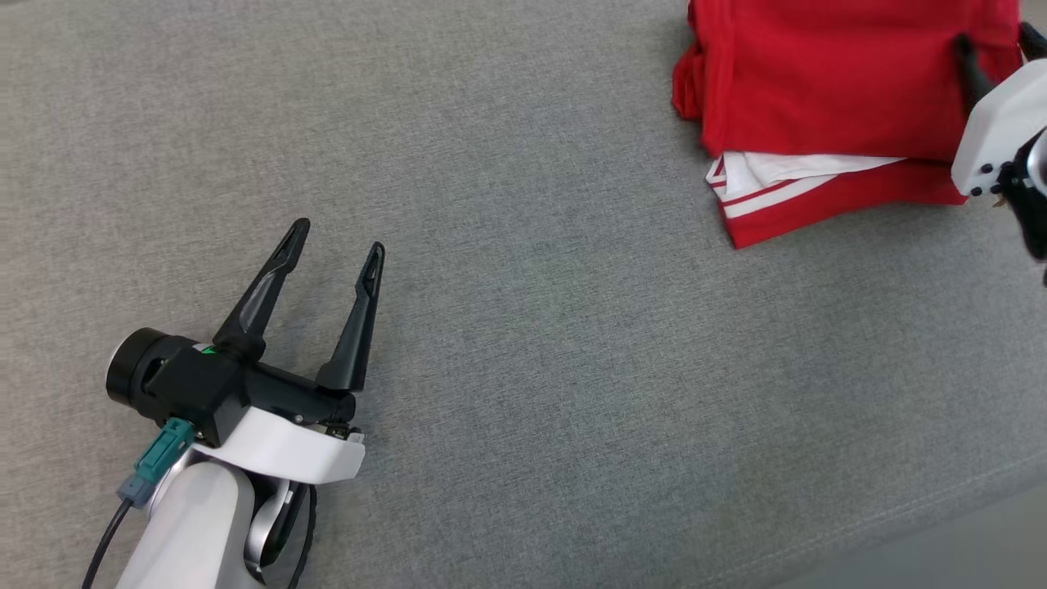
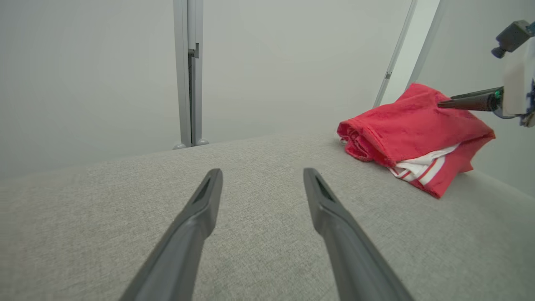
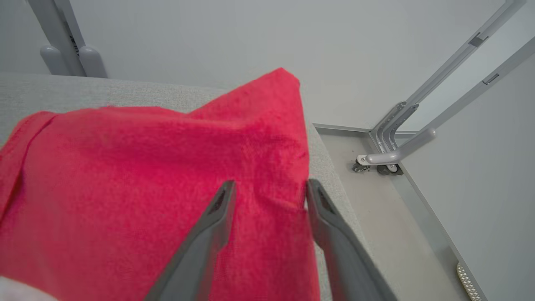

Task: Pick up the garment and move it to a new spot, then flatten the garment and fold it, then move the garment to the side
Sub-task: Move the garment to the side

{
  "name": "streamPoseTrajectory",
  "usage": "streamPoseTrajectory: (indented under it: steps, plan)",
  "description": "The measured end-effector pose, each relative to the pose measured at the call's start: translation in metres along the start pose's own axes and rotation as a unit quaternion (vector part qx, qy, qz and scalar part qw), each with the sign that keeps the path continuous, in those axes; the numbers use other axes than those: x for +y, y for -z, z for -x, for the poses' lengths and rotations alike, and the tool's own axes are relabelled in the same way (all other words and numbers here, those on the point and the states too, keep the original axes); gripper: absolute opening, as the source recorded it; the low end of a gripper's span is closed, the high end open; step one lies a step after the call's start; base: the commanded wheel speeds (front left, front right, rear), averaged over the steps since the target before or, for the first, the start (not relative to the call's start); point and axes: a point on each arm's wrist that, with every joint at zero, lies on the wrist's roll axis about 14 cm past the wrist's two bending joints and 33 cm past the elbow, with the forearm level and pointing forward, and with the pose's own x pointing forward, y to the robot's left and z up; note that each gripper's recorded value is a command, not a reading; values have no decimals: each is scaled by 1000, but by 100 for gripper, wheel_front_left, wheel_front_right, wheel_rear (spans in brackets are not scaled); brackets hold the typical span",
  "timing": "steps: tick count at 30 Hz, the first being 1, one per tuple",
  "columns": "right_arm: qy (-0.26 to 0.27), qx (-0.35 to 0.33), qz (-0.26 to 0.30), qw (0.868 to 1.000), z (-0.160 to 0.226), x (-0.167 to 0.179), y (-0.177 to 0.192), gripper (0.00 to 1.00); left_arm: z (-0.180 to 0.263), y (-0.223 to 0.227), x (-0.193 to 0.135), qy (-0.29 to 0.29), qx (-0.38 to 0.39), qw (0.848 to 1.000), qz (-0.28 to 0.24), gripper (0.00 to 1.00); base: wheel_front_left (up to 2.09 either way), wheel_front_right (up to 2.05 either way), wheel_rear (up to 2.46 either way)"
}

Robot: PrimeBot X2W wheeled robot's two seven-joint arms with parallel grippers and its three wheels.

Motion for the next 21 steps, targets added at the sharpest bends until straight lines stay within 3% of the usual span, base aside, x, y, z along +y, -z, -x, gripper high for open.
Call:
streamPoseTrajectory:
  steps: [5,11,16,21]
  plan:
    - [8,-26,9,1000,5,1,-7,100,4,-13,4,-12,-10,1000,-5,100,0,0,0]
    - [18,-95,19,995,28,-9,-43,100,19,-38,6,-37,-30,999,-13,100,0,0,0]
    - [22,-145,-4,989,56,-12,-65,100,39,-60,2,-59,-48,997,-23,100,0,0,0]
    - [-2,-234,-29,972,91,6,-107,100,67,-86,6,-93,-71,992,-42,100,0,0,0]
